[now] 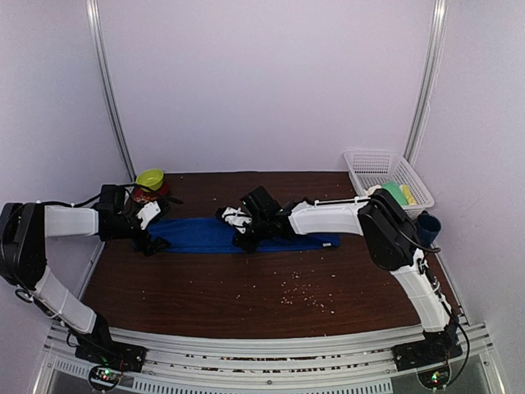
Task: Roll the towels
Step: Adjust the towel at the center of the board.
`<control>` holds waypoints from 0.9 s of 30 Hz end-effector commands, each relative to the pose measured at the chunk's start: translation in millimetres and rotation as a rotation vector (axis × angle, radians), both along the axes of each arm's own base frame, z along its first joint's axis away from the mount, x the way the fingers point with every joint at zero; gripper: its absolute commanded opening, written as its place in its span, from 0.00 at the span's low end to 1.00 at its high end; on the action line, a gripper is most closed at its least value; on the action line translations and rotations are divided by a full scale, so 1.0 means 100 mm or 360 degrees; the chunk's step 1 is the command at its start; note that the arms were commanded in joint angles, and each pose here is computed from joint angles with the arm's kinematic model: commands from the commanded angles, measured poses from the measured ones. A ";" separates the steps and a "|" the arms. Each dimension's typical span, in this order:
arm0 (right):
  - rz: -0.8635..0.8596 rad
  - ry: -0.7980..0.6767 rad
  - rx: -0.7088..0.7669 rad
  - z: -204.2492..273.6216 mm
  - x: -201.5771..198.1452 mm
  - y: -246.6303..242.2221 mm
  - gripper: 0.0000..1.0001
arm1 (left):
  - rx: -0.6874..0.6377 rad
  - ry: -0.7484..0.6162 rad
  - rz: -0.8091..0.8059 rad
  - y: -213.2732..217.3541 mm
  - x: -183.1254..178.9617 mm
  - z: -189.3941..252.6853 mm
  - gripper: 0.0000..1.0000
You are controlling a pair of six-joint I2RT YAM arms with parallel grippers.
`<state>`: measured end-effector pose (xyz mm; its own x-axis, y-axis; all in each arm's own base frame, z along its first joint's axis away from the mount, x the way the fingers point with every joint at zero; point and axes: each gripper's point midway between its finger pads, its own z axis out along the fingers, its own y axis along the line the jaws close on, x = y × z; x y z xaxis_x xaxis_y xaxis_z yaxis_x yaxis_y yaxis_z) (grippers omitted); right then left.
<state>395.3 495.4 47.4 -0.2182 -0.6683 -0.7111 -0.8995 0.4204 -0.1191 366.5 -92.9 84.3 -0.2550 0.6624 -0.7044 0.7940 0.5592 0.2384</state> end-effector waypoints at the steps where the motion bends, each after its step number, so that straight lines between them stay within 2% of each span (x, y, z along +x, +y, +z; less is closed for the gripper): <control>1: 0.0019 -0.0047 0.0016 0.18 0.04 0.02 0.21 | -0.0014 -0.0021 -0.0007 -0.03 0.03 -0.02 0.98; 12: -0.0007 -0.0010 -0.0019 0.04 0.11 -0.02 0.21 | -0.0010 -0.0013 -0.0007 -0.03 0.03 -0.04 0.98; 19: -0.0009 0.0019 -0.0047 -0.08 0.11 -0.04 0.27 | -0.0006 -0.0012 -0.0004 -0.03 0.04 -0.04 0.98; 27: 0.0012 0.0054 -0.0058 -0.15 0.08 -0.03 0.30 | -0.0006 -0.0011 -0.0003 -0.03 0.04 -0.04 0.98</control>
<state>399.9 490.4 34.7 -0.2349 -0.6954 -0.6791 -0.9039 0.4132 -0.1104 366.7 -93.7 80.5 -0.2603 0.6640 -0.7010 0.7956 0.5588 0.2339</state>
